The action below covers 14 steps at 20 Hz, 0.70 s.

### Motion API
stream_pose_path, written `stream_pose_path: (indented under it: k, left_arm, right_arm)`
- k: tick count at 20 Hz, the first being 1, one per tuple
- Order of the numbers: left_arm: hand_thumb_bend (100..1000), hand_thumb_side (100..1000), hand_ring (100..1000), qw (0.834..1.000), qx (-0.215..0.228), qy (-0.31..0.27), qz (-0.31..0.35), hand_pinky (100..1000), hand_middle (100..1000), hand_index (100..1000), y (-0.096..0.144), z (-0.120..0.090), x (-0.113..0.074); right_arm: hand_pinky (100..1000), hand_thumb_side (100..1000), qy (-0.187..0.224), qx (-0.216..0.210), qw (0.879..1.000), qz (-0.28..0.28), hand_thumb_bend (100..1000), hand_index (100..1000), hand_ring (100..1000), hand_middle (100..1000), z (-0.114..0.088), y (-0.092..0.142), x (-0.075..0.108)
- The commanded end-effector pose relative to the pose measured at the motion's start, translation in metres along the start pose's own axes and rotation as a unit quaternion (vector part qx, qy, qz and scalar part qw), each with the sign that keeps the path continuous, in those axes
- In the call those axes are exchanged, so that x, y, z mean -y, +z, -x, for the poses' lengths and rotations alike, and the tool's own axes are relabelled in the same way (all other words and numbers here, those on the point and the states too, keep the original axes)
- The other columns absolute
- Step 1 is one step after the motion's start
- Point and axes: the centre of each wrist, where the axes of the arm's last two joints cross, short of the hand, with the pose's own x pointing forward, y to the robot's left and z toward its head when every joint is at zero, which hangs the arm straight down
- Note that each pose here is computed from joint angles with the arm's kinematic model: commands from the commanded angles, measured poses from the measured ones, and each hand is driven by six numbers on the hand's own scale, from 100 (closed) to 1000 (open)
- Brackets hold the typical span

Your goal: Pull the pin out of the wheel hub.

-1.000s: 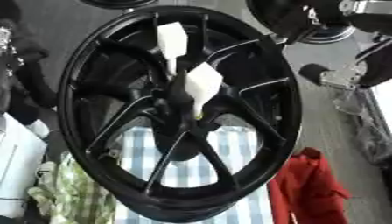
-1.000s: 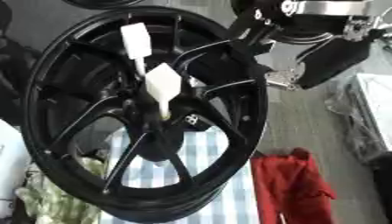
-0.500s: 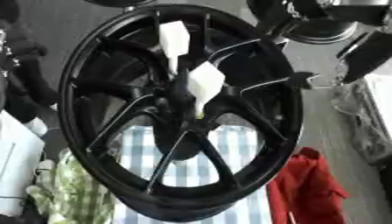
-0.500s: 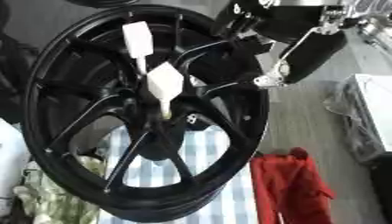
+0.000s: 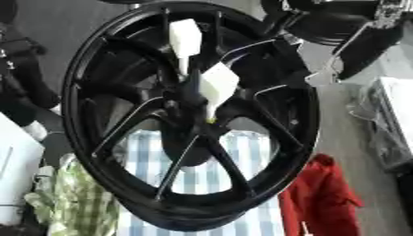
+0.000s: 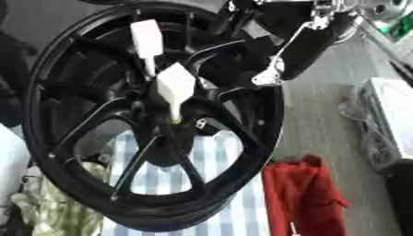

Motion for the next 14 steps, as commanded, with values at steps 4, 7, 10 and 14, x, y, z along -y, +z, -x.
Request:
stream_pose_path:
  k: [4,7,10,14]
  left_arm:
    - [100,868,821,1.0,0.013,-0.023,-0.005,753,760,801,-0.002,-0.01,-0.013]
    - [100,867,821,1.0,0.013,-0.022,-0.009,753,760,801,-0.001,-0.009,-0.014]
    - [100,867,821,1.0,0.012,-0.023,-0.008,753,760,801,-0.001,-0.009,-0.014]
    - [100,864,821,1.0,0.014,-0.022,-0.005,753,760,801,-0.002,-0.01,-0.012]
  right_arm:
    - [894,102,0.018,-0.003,1.0,0.001,413,808,820,780,0.001,-0.008,0.008]
    - [895,104,0.021,0.004,1.0,-0.004,413,822,823,787,0.001,-0.013,0.008]
    - [895,110,0.028,0.012,1.0,-0.006,414,840,828,792,-0.001,-0.018,0.01]
    - [893,118,0.038,0.023,0.999,-0.01,415,846,828,793,-0.005,-0.022,0.012]
